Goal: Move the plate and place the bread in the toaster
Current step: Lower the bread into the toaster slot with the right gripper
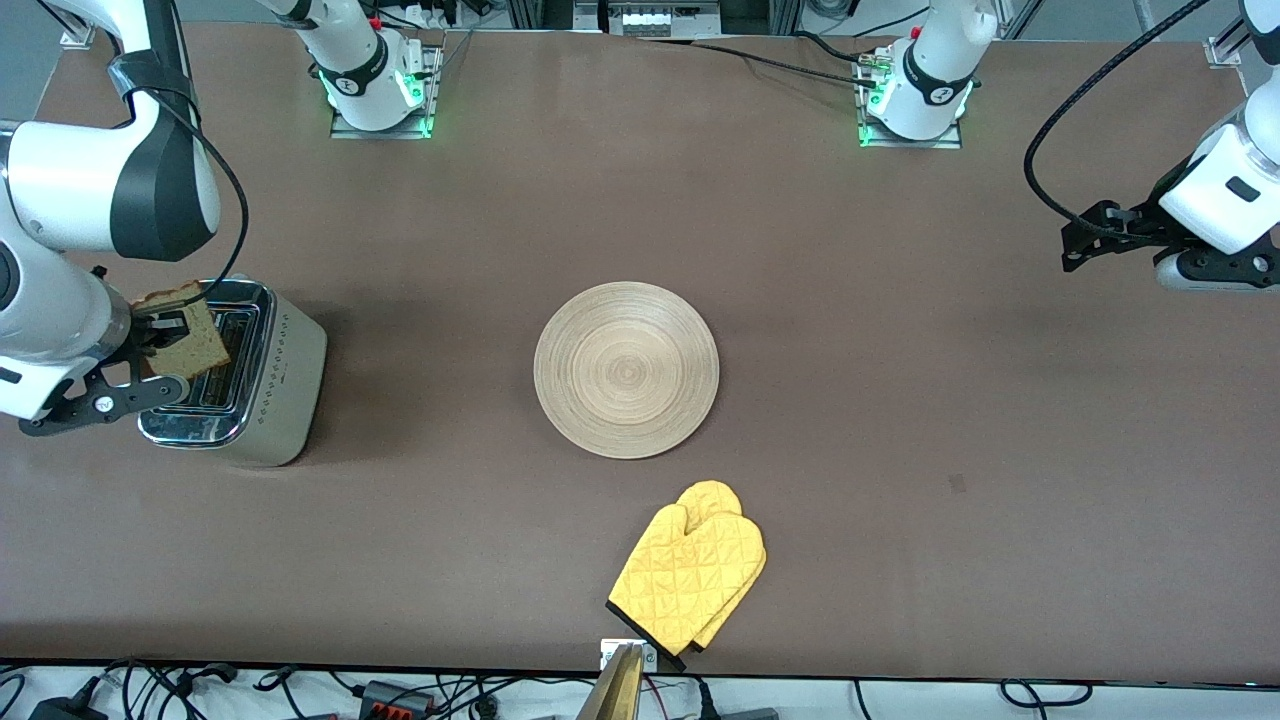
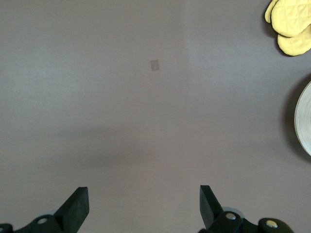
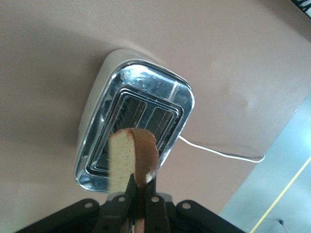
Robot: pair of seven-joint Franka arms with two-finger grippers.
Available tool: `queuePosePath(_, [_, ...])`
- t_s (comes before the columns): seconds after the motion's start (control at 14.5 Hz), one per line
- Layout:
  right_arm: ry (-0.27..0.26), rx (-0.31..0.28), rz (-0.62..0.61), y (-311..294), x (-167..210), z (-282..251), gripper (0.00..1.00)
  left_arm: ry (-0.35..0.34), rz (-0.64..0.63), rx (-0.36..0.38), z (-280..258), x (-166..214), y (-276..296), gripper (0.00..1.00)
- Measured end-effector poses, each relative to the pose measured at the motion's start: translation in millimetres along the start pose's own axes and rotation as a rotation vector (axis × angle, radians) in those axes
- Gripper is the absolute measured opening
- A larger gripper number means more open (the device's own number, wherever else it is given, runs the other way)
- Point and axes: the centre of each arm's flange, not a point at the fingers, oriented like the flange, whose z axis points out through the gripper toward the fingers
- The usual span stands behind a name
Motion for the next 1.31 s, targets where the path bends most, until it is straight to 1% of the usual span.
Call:
queuePosePath(0.21, [0.017,0.006,0.018,-4.6,3.1,-2.7,0.08,0.051,-0.002,-0.001,-8.9,4.8,-1.3,1.0])
queuePosePath(0.41, [0.049,0.017,0.017,-7.8,14.5,4.0,0.08,0.078,-0.001,-0.001,-21.5,5.5,-0.8,1.0])
queuePosePath(0.76, [0.081,0.008,0.013,-9.2,28.2,13.5,0.08,0.074,0.003,-0.001,-22.8,4.8,1.7,1.0])
queuePosePath(1.31, [0.062,0.017,0.011,18.0,20.2,27.1,0.08,0.066,0.006,-0.001,-18.1,7.4,3.1,1.0])
